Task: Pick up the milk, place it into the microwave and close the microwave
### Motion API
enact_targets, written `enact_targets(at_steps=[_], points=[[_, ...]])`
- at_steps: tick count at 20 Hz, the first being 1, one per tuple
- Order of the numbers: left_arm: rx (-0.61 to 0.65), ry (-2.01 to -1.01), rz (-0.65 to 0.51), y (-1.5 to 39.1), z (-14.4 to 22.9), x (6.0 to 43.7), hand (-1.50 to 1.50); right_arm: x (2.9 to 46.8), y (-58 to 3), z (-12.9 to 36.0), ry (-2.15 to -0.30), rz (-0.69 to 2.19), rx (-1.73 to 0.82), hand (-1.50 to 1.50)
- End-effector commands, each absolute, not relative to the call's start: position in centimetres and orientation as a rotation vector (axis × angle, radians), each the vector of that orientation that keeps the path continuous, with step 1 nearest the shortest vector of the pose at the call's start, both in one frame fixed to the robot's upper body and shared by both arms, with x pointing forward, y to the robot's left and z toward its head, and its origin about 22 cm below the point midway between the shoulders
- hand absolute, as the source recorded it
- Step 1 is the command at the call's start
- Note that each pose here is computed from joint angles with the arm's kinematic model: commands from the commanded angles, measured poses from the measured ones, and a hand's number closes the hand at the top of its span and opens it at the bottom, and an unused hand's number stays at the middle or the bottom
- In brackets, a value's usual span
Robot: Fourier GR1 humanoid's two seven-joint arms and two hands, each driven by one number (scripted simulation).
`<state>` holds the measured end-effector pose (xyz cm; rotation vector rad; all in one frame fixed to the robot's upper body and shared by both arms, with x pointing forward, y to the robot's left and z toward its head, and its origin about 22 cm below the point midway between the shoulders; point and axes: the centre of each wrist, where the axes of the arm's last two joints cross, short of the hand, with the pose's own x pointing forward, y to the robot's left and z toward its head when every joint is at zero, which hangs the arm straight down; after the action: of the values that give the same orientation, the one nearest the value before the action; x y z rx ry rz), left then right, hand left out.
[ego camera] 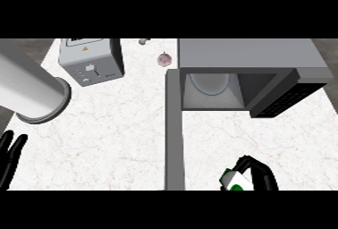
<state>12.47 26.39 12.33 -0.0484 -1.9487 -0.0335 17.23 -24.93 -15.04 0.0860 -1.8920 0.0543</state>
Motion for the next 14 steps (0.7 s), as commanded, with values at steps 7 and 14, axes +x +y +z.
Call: enact_targets(at_steps=[7, 14], points=[[-0.045, -1.936, -0.011, 28.9, 12.0, 14.1, -1.50, 21.3, -21.1, -8.4, -1.957, 0.026, 0.020, 1.50], [-0.020, -1.931, -0.016, 28.4, 10.9, 14.5, -1.50, 27.3, -17.4, -5.8, -1.979, 0.131, -0.081, 1.50]])
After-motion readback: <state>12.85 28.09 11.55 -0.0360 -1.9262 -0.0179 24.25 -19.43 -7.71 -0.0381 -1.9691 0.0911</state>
